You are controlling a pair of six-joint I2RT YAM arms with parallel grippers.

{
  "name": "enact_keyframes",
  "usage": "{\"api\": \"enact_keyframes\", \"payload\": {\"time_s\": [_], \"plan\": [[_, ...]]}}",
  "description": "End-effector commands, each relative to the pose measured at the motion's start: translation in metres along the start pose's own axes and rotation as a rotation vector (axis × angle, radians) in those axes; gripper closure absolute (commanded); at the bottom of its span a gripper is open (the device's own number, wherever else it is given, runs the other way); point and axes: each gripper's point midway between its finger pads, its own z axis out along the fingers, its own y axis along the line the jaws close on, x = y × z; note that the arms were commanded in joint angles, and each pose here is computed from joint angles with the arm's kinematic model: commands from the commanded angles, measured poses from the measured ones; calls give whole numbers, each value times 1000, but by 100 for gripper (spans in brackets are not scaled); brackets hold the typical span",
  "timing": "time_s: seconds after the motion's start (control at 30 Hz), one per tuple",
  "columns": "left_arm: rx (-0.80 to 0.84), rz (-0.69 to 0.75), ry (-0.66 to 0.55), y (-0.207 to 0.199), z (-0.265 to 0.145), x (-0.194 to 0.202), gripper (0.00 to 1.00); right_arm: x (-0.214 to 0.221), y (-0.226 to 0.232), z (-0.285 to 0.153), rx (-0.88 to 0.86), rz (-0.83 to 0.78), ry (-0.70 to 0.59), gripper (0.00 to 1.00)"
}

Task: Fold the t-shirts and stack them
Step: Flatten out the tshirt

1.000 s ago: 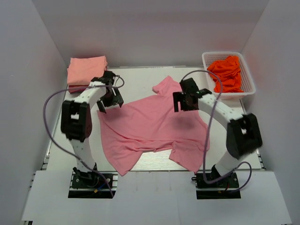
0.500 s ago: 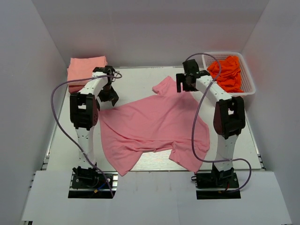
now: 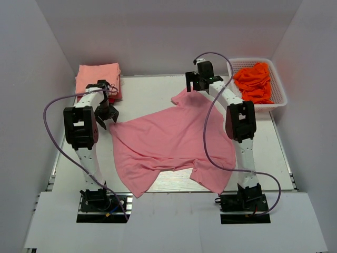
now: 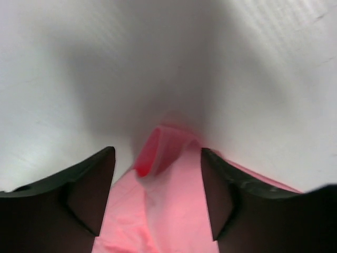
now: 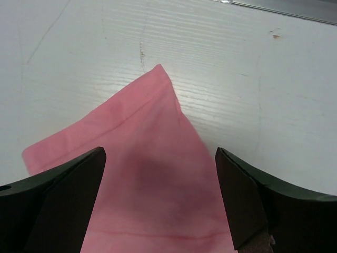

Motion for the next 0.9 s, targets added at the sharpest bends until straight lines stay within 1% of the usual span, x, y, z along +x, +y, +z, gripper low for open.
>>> {"api": "enact_keyframes", "payload": {"time_s": [0.0, 0.03, 0.1, 0.13, 0.17, 0.2, 0.23, 0.3, 0.33, 0.37, 0.43, 0.47, 0.5, 0.57, 0.6, 0.63, 0.67, 0.7, 0.73, 0.8, 0.87], "plan": [[117, -33, -46, -21, -11, -13, 27, -43, 4, 16, -43, 15, -158, 10], [132, -26, -48, -24, -11, -14, 33, -50, 5, 22, -45, 25, -190, 10], [133, -23, -35, -25, -6, -11, 40, -41, 4, 37, -43, 45, -184, 10], [124, -30, -27, -22, -1, -12, 49, -41, 5, 45, -46, 52, -197, 10], [124, -30, -27, -22, -1, -12, 52, -47, 4, 48, -44, 51, -222, 10], [117, -29, -19, -20, 2, -9, 56, -34, 4, 62, -46, 53, -204, 10], [117, -28, -19, -20, 2, -9, 67, -39, 7, 63, -53, 57, -219, 10], [98, -23, 2, -15, 8, -1, 79, -40, 7, 70, -55, 55, -236, 11], [96, -32, 3, -12, 9, -3, 87, -33, 6, 75, -47, 62, -226, 12], [94, -23, 5, -10, 9, -1, 100, -32, 4, 77, -38, 65, -226, 14], [94, -22, 5, -10, 11, 0, 100, -24, 2, 83, -32, 65, -208, 24], [109, -15, 6, -12, 10, -1, 100, -21, 4, 85, -38, 63, -201, 34], [109, -15, 6, -12, 10, -1, 100, -17, 9, 86, -53, 56, -189, 47], [138, -9, -12, -17, 3, -6, 100, -16, 10, 86, -58, 46, -184, 68], [154, 1, -17, -20, 0, -9, 100, -16, 13, 86, -61, 37, -184, 75], [186, 7, -39, -24, -10, -13, 100, -19, 13, 82, -67, 37, -183, 95], [218, -1, -76, -31, -21, -24, 100, -22, 12, 80, -65, 32, -188, 100], [240, 28, -92, -33, -29, -28, 100, -25, 10, 75, -59, 39, -184, 100], [302, 32, -142, -42, -48, -40, 100, -48, 7, 57, -49, 30, -226, 100], [374, 72, -196, -50, -70, -51, 100, -70, 1, 39, -36, 26, -280, 100], [464, 86, -262, -62, -98, -64, 100, -120, -15, -7, 41, 15, -415, 100]]}}
